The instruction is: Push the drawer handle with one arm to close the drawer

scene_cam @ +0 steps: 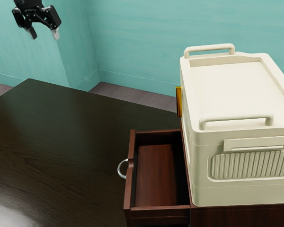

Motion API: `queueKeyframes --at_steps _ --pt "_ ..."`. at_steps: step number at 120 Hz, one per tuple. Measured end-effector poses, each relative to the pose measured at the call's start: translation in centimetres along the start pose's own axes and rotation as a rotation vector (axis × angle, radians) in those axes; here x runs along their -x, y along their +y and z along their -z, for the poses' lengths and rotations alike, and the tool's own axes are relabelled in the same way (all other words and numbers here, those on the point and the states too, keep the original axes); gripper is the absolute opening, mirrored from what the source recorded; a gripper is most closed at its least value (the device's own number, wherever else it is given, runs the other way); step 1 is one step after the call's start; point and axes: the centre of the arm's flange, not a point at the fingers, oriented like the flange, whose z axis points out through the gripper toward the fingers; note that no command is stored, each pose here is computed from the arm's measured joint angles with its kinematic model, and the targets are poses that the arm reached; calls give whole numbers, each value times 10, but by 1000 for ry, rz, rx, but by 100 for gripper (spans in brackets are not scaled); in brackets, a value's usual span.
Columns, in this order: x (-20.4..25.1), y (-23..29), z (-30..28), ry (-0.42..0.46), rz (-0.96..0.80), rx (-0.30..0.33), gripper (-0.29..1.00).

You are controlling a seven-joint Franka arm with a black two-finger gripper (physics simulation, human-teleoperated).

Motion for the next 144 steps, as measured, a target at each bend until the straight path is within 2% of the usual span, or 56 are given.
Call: queueKeyframes --at_steps 34,46,50,55,62,74,93,101,110,121,144 --pt "7 -3 10 0 -47 11 68" --pt "81 -1 115 157 -117 49 68" --pt "115 -3 128 159 -160 68 68" --pt "158 11 127 128 -246 48 68" --pt "204 40 116 83 -375 -25 68" --pt "257 37 70 0 -470 -95 68" --pt "268 18 -56 -164 -582 -78 68" --pt "270 24 -96 -196 -649 -62 68" --pt "273 40 -136 -209 -745 -44 68" --pt "274 55 -162 -186 -846 -31 65" --pt "268 86 -193 -127 -1016 -16 48"
